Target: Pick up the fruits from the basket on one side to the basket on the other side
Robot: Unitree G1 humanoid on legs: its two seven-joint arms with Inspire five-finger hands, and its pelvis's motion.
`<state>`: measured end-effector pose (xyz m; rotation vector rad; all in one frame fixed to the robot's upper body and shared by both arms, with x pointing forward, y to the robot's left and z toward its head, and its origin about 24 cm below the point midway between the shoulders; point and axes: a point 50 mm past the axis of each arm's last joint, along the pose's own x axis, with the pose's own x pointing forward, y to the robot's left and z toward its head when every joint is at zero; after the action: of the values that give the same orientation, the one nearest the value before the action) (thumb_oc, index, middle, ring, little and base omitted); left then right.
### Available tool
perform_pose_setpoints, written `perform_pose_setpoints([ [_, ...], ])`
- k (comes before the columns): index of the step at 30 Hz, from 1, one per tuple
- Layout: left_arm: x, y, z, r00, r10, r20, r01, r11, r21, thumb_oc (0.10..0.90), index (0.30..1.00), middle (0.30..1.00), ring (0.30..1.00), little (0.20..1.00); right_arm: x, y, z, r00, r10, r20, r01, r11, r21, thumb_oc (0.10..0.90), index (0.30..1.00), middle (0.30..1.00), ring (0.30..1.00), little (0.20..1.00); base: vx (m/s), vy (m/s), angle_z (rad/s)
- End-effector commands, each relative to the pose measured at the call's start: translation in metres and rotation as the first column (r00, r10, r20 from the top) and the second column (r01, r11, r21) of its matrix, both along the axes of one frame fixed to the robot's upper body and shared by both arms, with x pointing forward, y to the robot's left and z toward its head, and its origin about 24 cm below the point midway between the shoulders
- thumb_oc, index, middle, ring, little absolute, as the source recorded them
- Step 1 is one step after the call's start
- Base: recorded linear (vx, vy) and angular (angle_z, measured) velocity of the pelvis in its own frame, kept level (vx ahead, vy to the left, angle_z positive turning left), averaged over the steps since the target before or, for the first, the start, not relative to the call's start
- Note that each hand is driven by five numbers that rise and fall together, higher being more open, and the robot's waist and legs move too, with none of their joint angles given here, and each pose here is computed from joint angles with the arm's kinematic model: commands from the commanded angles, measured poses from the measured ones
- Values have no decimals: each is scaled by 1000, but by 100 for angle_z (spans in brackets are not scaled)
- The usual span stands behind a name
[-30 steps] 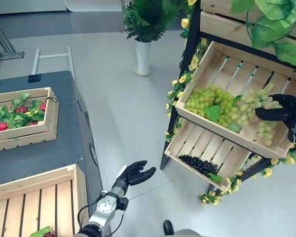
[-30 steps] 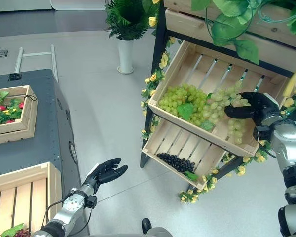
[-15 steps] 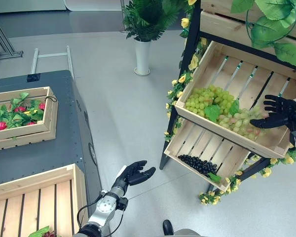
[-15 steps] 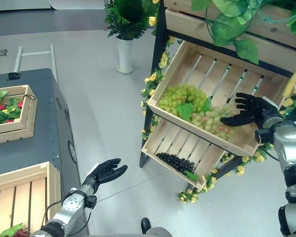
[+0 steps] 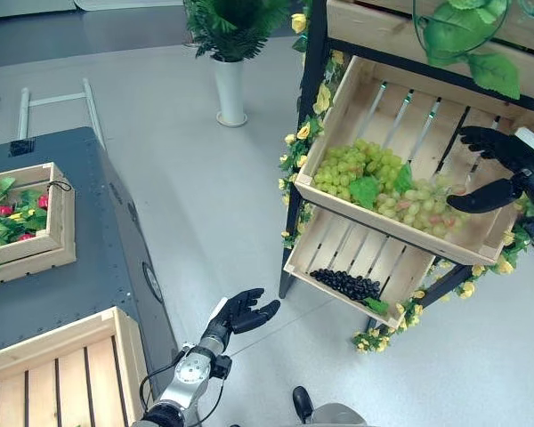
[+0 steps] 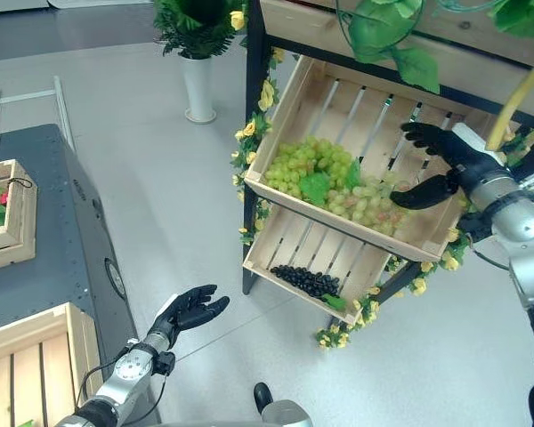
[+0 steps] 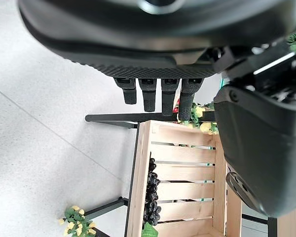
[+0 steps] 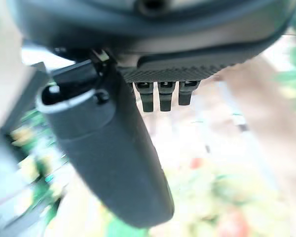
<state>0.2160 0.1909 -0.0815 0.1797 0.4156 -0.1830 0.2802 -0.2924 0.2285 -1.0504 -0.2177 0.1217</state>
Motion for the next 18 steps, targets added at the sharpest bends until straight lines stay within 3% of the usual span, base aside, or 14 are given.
perform_pose_setpoints([
  [1, 23, -3, 29, 976, -16, 217, 20, 1000, -20, 800, 900, 900, 900, 900, -16, 16, 57, 941, 82, 330, -42, 991, -128, 800, 900, 900, 900, 900, -12, 13, -4],
  [4, 23, -6, 29, 976, -6, 219, 13, 1000, -29, 800, 900, 900, 900, 900, -32, 42, 54, 904, 203, 376, -94, 953, -287, 800, 900, 900, 900, 900, -12, 15, -5],
  [8, 20, -10, 26, 976, 2, 217, 6, 999, -37, 800, 900, 900, 900, 900, -47, 68, 43, 863, 358, 357, -208, 895, -395, 800, 900, 900, 900, 900, -3, 6, -2],
  [18, 17, -19, 22, 978, -14, 209, 23, 999, -41, 800, 900, 900, 900, 900, -50, 105, 11, 801, 541, 257, -478, 836, -271, 800, 900, 900, 900, 900, -18, -14, 3],
])
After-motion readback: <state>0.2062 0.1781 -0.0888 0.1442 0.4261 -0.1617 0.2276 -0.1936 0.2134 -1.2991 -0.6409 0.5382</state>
